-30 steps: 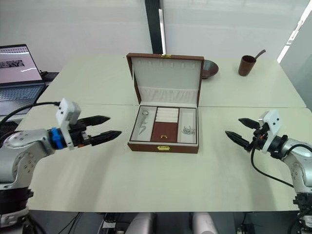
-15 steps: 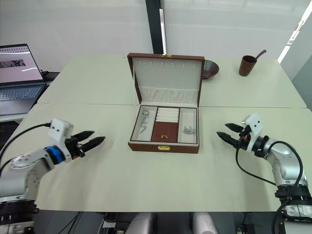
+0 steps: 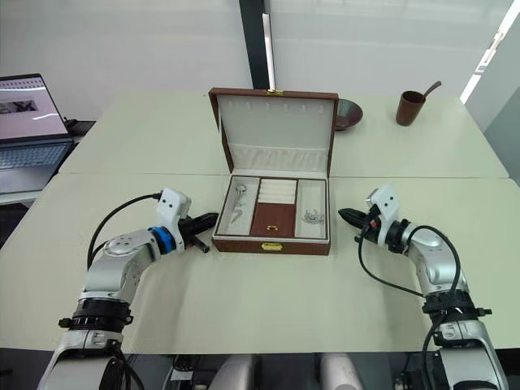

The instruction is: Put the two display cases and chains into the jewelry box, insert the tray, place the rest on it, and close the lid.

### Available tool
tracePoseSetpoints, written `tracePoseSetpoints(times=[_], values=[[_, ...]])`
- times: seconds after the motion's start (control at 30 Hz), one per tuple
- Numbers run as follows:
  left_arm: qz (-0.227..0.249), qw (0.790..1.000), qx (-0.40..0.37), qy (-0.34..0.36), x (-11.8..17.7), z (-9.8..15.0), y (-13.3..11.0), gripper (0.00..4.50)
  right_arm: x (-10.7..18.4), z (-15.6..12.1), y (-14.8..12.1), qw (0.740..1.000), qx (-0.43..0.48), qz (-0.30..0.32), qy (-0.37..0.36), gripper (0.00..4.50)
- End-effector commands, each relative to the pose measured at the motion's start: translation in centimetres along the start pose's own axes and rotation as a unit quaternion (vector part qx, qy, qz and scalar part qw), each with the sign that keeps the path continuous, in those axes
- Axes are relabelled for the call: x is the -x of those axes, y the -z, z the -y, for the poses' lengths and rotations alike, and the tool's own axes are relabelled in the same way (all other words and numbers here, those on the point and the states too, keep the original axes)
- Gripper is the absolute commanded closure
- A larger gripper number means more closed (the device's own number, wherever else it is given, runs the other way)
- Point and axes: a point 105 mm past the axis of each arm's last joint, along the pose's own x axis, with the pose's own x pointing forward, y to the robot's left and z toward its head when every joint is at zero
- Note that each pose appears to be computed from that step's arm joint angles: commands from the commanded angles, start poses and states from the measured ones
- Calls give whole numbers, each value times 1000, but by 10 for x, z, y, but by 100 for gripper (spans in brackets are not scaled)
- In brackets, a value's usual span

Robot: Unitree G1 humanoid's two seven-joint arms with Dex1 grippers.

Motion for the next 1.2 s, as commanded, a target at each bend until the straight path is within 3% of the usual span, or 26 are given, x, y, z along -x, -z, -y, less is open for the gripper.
tracePoseSetpoints(times=[0.03, 0.63, 0.9, 1.2], values=[[16, 999, -16, 43, -11, 18, -12, 450, -6, -6, -17, 999, 19, 27, -13, 448], [-39, 987, -15, 158, 21, 69, 4, 450, -4, -62, -12, 993, -24, 13, -117, 448], [-68, 983, -11, 169, 39, 83, 20, 450, 15, -81, -4, 990, -53, -5, -134, 448], [-76, 986, -4, 151, 50, 81, 26, 450, 32, -97, -1, 988, -78, -17, -133, 448]])
